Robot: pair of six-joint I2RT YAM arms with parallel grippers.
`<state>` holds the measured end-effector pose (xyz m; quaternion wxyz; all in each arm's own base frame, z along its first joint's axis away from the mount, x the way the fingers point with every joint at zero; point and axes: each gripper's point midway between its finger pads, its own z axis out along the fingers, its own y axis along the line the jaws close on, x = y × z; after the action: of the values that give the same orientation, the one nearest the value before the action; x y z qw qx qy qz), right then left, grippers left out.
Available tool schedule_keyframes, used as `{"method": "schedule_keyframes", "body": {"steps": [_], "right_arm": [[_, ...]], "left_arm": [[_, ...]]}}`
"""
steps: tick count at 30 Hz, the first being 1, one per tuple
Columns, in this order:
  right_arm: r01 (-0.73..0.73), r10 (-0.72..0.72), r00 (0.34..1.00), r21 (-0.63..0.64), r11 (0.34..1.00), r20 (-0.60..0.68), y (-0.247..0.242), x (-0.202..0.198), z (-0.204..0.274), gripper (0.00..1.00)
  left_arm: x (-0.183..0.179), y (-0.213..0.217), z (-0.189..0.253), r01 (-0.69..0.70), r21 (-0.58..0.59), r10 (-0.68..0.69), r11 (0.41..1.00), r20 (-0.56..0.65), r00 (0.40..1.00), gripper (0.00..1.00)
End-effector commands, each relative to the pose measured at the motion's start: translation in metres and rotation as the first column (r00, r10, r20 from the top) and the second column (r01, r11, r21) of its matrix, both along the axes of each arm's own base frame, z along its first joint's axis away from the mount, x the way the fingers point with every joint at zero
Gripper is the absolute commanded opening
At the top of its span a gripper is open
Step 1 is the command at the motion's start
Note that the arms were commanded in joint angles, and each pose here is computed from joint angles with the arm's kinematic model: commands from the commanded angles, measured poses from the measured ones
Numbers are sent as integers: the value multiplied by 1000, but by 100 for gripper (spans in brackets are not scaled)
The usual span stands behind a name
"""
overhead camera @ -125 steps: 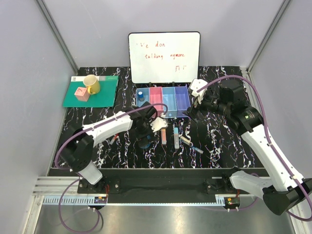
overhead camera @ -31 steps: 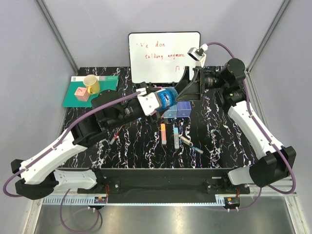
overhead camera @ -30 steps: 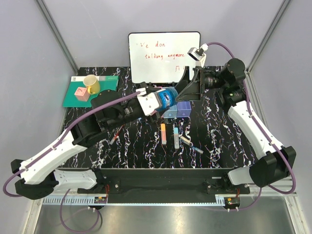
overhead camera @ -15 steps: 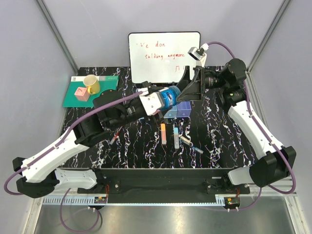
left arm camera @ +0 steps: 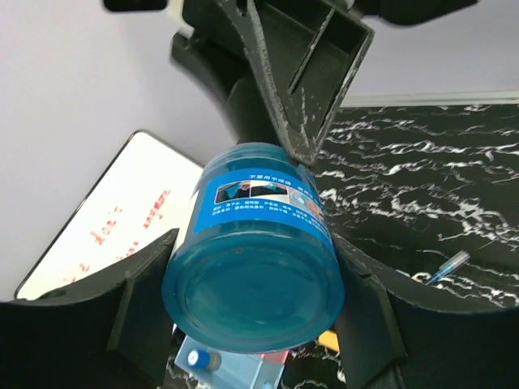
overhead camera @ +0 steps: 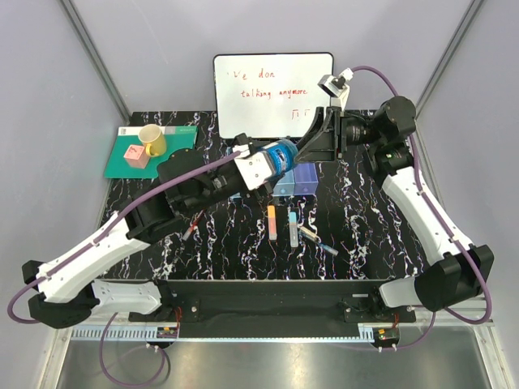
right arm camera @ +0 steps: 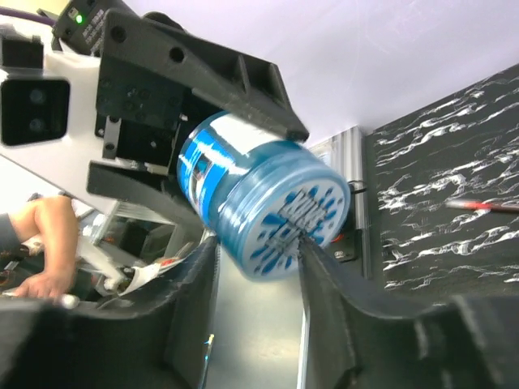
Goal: Sort the stationery into containers
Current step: Pick up the stationery from the center of the board.
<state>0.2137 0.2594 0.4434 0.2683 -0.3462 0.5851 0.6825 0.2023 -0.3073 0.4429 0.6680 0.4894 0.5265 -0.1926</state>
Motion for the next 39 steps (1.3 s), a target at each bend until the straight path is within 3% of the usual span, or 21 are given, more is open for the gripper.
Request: {"method": "schedule_keyframes", "body": {"steps": [1, 2, 3, 15, 20, 26, 28, 29, 31, 32, 33, 39], "right_arm": [[-8, 7, 999, 26, 1000, 53, 3, -11, 13, 78], [-12, 11, 998, 26, 1000, 63, 3, -11, 13, 98], [-19, 18, 998, 22, 1000, 60, 3, -11, 10, 100], [-73, 73, 997, 27, 997, -19, 7, -8, -2, 100], [-83, 83, 997, 40, 996, -9, 9, -16, 4, 100], [-80, 80, 997, 53, 995, 8, 8, -22, 13, 98], [-80, 79, 997, 53, 995, 10, 8, -22, 14, 91], [-78, 78, 997, 53, 996, 7, 8, -23, 15, 70], [-73, 74, 997, 47, 996, -11, 8, -22, 13, 44], [-70, 71, 997, 44, 997, -21, 8, -22, 13, 22], [-64, 65, 998, 43, 997, -23, 9, -21, 13, 14], [-70, 71, 997, 41, 997, -11, 7, -24, 12, 0]], "left_arm": [[-17, -16, 57, 105, -165, -89, 981, 107, 990, 0], [-18, -16, 57, 104, -169, -88, 980, 103, 991, 0], [-19, -15, 61, 102, -176, -84, 979, 103, 991, 0], [-32, -8, 77, 133, -178, -98, 975, 191, 977, 0], [-35, -8, 73, 162, -199, -102, 967, 284, 953, 0], [-32, -14, 66, 164, -198, -96, 966, 313, 945, 0], [-31, -16, 64, 164, -192, -95, 968, 326, 941, 0], [-30, -17, 62, 162, -188, -93, 969, 330, 939, 0], [-29, -17, 62, 159, -183, -86, 970, 354, 931, 0], [-28, -17, 60, 158, -176, -86, 972, 358, 930, 0], [-29, -17, 59, 159, -170, -88, 973, 365, 927, 0], [-27, -16, 51, 146, -149, -84, 978, 358, 930, 0]]}}
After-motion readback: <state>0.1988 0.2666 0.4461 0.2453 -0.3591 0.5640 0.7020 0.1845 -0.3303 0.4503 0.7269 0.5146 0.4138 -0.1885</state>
